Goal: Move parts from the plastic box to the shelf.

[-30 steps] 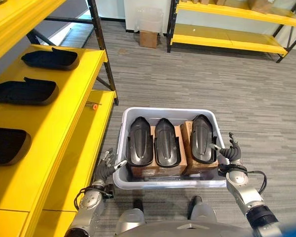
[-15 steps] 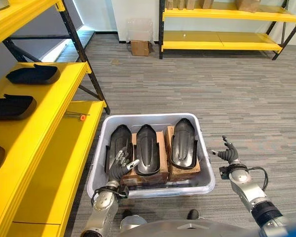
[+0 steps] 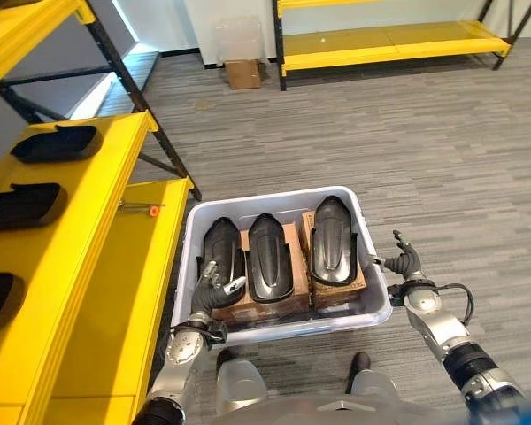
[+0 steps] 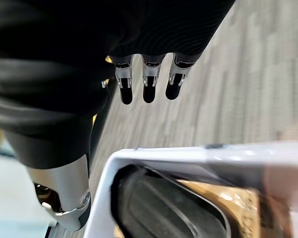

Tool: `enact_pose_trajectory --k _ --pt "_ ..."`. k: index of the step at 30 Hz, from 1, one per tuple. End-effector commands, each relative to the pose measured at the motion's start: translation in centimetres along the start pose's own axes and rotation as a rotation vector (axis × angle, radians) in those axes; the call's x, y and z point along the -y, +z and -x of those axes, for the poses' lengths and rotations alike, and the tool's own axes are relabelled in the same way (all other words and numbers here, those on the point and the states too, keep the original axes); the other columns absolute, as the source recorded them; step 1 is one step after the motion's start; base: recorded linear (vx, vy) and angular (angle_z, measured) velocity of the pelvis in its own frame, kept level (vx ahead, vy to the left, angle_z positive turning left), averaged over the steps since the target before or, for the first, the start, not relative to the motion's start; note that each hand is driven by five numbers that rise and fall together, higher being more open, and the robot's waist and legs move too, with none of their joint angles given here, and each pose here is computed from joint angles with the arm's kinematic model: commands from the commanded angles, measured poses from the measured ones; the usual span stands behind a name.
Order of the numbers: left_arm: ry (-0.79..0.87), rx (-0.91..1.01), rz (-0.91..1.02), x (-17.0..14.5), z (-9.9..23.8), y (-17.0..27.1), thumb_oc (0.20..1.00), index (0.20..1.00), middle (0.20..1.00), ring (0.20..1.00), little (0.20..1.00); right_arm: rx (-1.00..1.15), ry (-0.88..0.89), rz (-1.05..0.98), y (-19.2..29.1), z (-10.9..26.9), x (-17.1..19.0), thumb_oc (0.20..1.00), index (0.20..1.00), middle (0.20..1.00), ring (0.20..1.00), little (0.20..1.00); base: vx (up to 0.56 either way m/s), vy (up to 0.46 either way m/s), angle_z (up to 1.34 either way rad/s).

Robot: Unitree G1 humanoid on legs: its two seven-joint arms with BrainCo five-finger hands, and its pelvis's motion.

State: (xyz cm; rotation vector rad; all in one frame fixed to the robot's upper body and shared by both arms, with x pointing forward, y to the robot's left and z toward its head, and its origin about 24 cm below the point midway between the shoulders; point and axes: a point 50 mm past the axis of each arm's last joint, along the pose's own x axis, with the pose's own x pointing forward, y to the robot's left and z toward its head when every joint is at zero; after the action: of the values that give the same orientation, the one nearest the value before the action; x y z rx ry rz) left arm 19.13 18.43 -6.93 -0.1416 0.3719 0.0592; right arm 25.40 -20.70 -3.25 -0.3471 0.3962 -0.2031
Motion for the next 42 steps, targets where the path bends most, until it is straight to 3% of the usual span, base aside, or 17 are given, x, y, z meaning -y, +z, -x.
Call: enact_pose_trajectory --k 1,13,26,42 --pt "-0.01 0.16 -0.059 -1.5 -0.6 4.3 1.0 1.0 1.0 1.0 1.0 0.205 0.038 -0.068 4.4 0.0 -1.7 1.0 1.0 1.0 1.0 1.0 -0.2 0.099 -0.26" --pt "-0.022 0.318 -0.032 -0.6 -2.2 9.0 1.0 1.0 1.0 1.0 1.0 0.474 -0.043 -0.078 12.2 -1.5 -0.6 1.0 1.0 1.0 1.0 1.0 -0.16 -0.039 0.07" --pt "-0.066 0.361 -0.001 1.0 -2.7 10.4 1.0 1.0 1.0 1.0 1.0 0.462 -0.337 -0.064 14.6 -3.2 2.4 1.0 1.0 1.0 1.0 1.0 -0.05 -0.002 0.0" --pt "-0.119 0.445 0.049 4.0 -3.1 12.3 1.0 1.0 1.0 1.0 1.0 0.375 -0.365 -0.14 14.9 -4.0 2.3 1.0 1.0 1.0 1.0 1.0 -0.07 0.034 -0.02"
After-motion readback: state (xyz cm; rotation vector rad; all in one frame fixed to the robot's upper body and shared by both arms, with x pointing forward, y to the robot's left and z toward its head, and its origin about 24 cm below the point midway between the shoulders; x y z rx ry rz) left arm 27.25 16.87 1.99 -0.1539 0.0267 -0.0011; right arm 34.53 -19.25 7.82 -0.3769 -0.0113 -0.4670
